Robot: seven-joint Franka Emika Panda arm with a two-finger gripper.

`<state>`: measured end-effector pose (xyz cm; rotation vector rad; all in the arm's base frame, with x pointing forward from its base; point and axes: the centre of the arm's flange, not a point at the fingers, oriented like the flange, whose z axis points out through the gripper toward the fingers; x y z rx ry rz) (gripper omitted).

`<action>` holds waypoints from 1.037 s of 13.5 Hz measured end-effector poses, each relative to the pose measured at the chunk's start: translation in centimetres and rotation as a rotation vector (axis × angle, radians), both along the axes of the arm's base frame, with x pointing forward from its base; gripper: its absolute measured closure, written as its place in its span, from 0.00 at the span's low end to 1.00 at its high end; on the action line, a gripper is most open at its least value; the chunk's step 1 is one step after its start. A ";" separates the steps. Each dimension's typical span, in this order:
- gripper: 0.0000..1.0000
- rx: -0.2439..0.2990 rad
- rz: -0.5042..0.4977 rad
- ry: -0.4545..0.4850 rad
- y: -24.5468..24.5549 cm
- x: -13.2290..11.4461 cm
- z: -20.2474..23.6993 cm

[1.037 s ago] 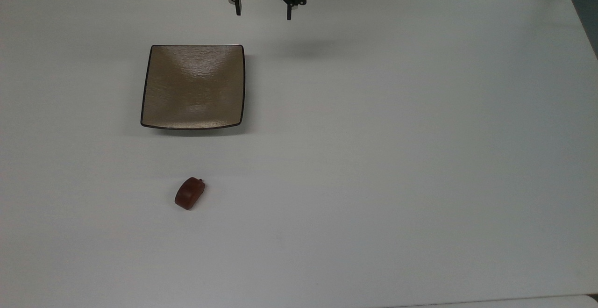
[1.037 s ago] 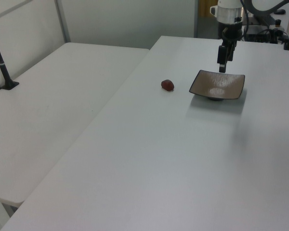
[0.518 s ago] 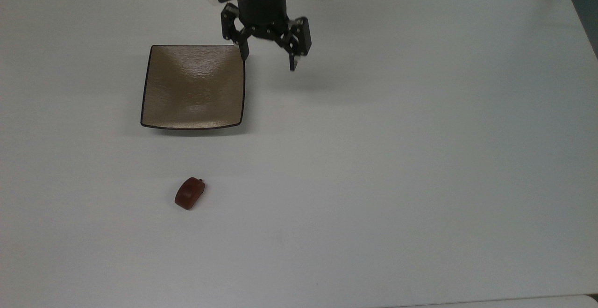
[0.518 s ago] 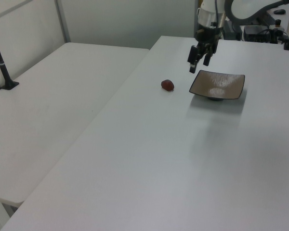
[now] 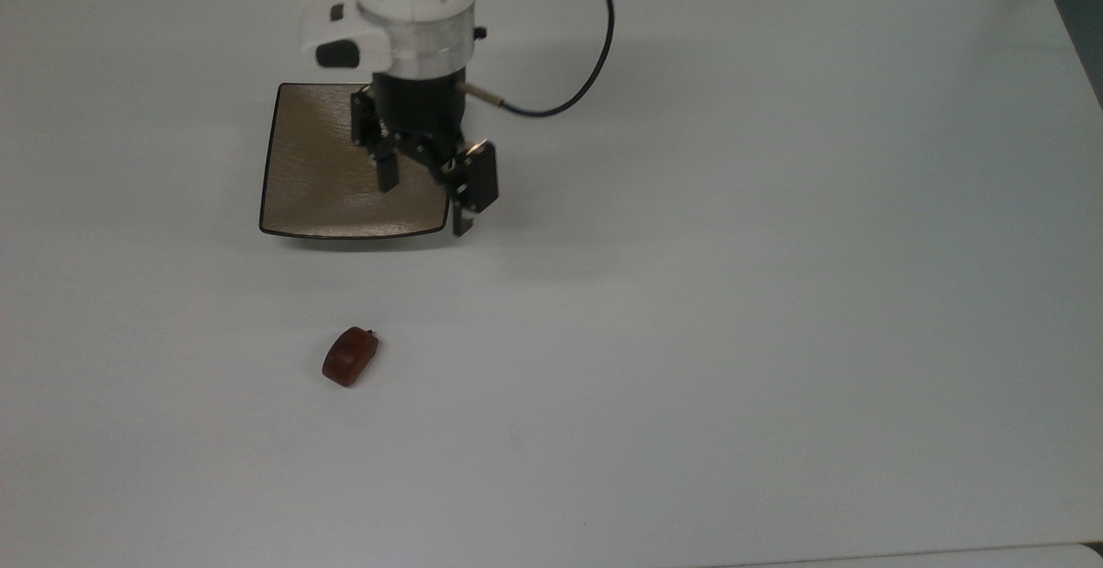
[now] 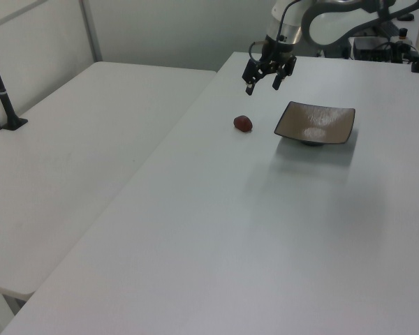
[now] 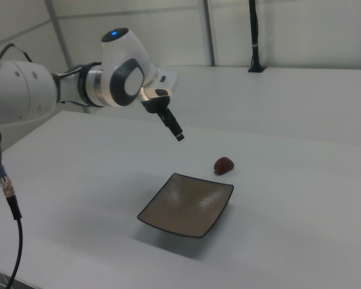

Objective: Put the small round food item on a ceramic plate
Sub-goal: 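Move the open gripper over the small red food item and lower, then close the gripper on the small red food item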

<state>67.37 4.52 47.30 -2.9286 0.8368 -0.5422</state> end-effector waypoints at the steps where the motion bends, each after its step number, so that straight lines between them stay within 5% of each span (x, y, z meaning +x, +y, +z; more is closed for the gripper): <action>1: 0.00 -0.004 -0.010 -0.007 -0.8 0.8 -0.7; 7: 0.00 -0.098 -0.023 -0.045 -6.2 5.7 -7.5; 14: 0.01 -0.110 -0.009 -0.025 -6.8 9.5 -16.0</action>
